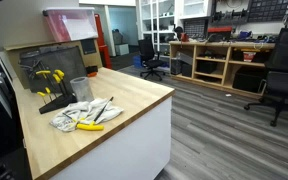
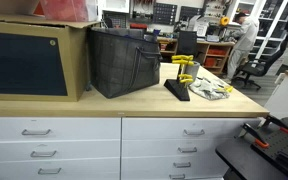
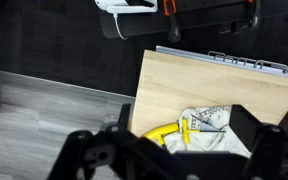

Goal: Remove one small yellow object from the black platform and put it on the table on the right

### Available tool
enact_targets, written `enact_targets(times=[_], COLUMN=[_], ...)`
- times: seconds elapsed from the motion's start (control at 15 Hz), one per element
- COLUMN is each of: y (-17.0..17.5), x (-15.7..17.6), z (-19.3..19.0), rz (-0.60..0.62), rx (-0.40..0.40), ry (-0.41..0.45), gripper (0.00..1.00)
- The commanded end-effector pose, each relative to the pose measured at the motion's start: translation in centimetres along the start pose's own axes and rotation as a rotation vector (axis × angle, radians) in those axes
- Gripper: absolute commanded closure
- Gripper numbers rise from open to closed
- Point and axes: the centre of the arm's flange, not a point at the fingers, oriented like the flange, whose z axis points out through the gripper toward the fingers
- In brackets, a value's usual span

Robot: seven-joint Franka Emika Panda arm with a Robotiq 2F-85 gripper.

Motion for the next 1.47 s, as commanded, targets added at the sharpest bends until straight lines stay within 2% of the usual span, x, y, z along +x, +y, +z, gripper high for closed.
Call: enact_targets(times=[0.0, 0.67, 1.07, 1.4], y=[0.0, -0.1, -4.8, -9.5], x=[0.0, 0.0, 1.1, 3.8], z=[0.0, 0.1, 0.0, -0.1], rz=[0.0, -0.009, 0.032, 0.079], rx=[0.0, 0.001, 0.04, -0.009], ry=[0.0, 0.0, -0.006, -0.012], gripper=[0.0, 0.0, 0.0, 0.0])
